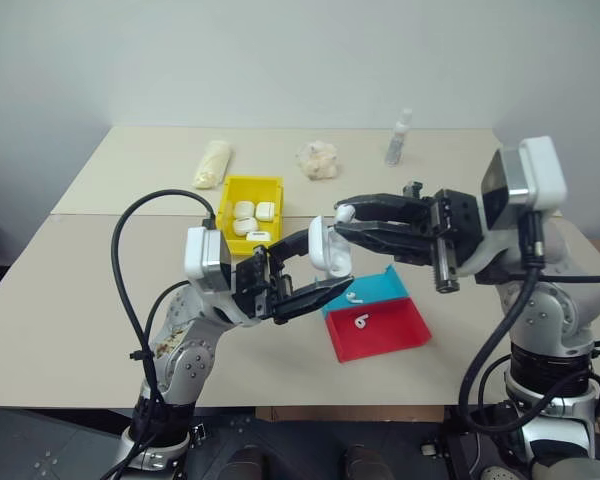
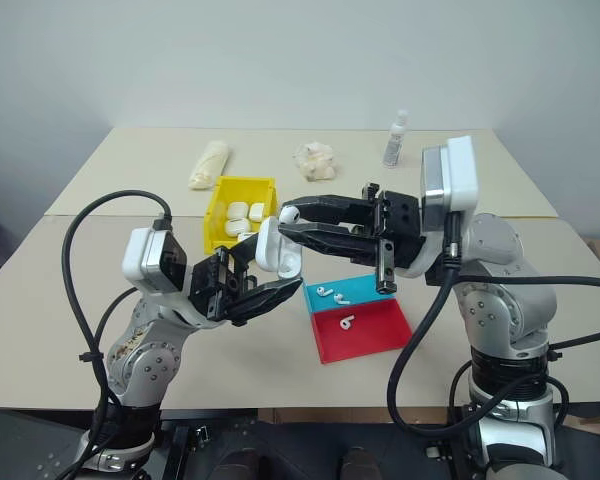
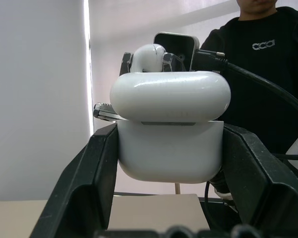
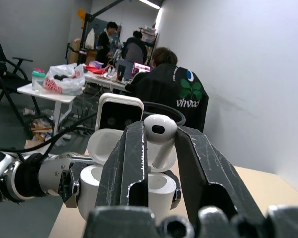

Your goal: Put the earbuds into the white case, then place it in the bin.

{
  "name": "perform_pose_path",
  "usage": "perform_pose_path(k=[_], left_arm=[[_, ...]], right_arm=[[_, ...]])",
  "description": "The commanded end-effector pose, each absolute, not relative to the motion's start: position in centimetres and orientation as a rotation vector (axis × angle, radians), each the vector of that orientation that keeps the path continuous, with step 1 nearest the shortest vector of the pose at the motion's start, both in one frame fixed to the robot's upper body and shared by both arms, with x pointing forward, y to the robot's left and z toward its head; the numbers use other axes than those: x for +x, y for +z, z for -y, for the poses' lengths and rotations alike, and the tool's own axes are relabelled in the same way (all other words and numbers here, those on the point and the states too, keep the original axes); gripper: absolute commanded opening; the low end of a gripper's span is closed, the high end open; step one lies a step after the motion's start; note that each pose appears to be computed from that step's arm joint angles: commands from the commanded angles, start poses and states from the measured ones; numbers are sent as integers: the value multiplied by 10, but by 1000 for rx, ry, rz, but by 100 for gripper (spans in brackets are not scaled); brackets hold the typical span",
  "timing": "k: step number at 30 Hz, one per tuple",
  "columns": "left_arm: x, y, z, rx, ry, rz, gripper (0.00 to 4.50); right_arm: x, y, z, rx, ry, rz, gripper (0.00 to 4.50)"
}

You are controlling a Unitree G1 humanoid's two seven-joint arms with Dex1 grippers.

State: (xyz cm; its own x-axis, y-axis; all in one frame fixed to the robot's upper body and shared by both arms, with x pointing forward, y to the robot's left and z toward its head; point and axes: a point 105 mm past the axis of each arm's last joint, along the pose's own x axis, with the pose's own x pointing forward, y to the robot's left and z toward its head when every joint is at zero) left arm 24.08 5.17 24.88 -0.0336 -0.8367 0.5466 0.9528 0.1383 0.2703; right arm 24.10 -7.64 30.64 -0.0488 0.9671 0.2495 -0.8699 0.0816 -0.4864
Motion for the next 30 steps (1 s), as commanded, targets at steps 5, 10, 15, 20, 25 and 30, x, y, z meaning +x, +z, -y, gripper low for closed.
perform_pose_path(k=[5,10,15,20,25,30], left_arm=[[233,257,-52,-184,-1464,743,277],[234,257,-51,-186,-1463,741,277],[234,256,-51,-183,-1457,746,277],[234,256,-51,-181,-1457,742,277],[236,254,-52,-177,-1453,734,277],[247,239,-60,-121,-1411,671,277]], right_arm=[[240,304,79,-233,1493,622,66],[243,299,79,-239,1485,617,66],[244,298,79,-245,1476,622,66],[244,293,77,-293,1470,626,223],[243,289,79,-325,1486,622,283],[237,293,88,-348,1502,633,283]])
